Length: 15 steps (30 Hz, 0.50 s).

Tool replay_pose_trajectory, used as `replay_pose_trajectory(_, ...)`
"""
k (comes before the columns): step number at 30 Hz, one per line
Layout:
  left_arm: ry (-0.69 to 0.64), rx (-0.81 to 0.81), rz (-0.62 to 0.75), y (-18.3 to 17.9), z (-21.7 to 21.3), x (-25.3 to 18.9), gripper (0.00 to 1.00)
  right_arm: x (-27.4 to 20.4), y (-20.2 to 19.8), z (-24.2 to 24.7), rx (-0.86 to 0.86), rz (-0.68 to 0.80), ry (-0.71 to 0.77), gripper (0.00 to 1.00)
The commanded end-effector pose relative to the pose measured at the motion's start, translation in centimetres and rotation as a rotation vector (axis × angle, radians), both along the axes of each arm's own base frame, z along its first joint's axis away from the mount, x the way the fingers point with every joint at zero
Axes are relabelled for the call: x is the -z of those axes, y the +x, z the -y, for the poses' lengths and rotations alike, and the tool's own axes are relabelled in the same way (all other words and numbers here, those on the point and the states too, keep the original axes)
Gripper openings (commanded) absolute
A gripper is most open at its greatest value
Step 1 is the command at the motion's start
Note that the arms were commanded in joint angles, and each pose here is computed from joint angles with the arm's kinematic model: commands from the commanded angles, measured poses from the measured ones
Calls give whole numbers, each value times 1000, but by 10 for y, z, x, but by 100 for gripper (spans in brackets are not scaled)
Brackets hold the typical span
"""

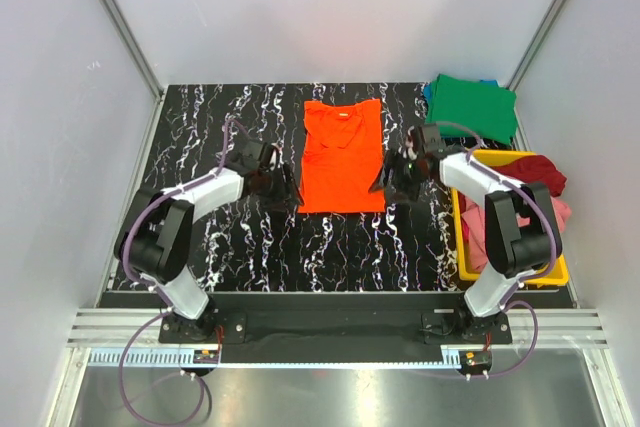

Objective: Fold and stack the t-shirts
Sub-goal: Fold the tshirt

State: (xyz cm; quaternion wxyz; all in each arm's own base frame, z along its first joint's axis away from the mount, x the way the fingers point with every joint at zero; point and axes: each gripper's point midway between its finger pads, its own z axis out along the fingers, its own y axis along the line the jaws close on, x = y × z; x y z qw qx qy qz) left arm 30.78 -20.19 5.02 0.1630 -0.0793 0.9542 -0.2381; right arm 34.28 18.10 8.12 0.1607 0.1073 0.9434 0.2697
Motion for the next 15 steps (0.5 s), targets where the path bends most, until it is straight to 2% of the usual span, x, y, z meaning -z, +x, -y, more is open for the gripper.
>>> replay_pose_trajectory(1, -81, -11, 47, 13, 16, 0, 61, -10, -3, -20, -2, 46, 158, 72)
replay_pose_trajectory(11, -74, -24, -15, 3, 19, 33, 58, 47, -14, -9, 27, -26, 95, 68)
replay_pose_trajectory(15, -75, -33, -24, 0, 18, 40, 56, 59, -15, -6, 37, -37, 73, 62)
